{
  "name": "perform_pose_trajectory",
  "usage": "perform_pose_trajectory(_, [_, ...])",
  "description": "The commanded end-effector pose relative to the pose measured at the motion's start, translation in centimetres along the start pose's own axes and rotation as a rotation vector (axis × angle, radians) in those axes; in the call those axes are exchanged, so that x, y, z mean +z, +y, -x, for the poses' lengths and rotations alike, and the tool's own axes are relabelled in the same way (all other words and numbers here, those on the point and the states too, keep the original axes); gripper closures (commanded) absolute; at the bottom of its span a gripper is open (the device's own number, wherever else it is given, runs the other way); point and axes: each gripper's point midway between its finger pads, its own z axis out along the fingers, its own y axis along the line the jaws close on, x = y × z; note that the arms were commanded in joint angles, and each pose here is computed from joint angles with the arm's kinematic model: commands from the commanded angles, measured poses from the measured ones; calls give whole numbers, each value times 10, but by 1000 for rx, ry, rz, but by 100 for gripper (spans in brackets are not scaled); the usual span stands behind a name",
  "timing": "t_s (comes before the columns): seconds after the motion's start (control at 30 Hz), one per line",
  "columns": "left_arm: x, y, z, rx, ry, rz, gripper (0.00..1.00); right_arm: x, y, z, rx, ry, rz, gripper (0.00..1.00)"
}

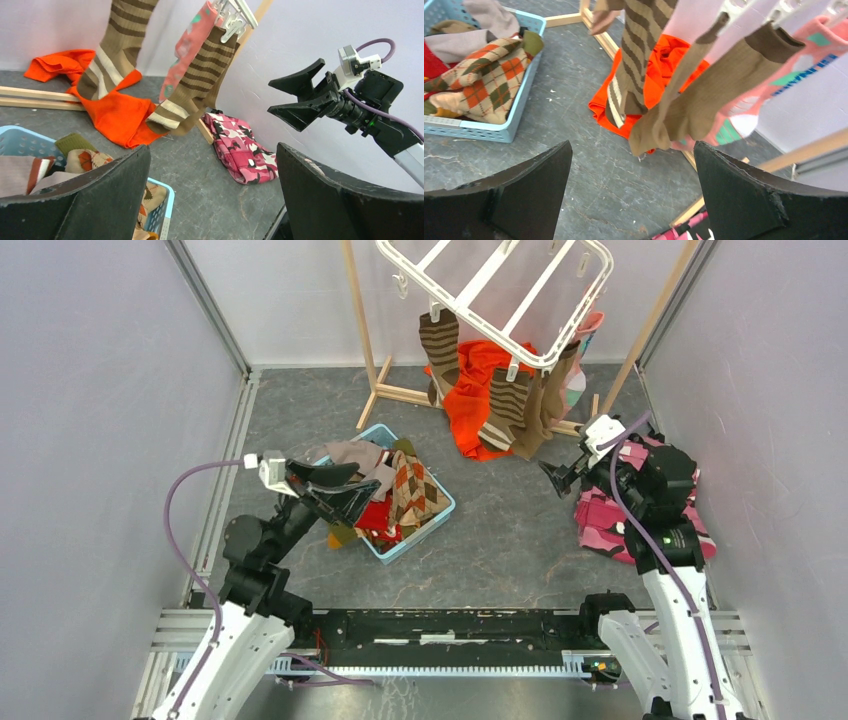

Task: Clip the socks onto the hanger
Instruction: Reset both arms

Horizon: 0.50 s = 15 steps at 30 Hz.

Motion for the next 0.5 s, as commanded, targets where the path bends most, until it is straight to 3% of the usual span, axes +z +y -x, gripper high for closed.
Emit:
perform_pose_trajectory(0.0, [-15, 6, 3, 49, 57, 106, 0, -9, -17, -10, -6, 64, -107, 2])
perform_pose_trajectory(0.2, [-28, -10, 13, 130, 166, 122, 0, -24, -37, 19, -63, 81, -183, 2])
perform_pose_trajectory(0.37, [-34, -24, 25, 185, 177, 96, 0, -46, -65, 55, -44, 62, -340, 2])
perform_pose_trajectory(0.47, [-37, -35, 34, 201, 163, 68, 0, -51, -63, 73, -41, 27, -329, 2])
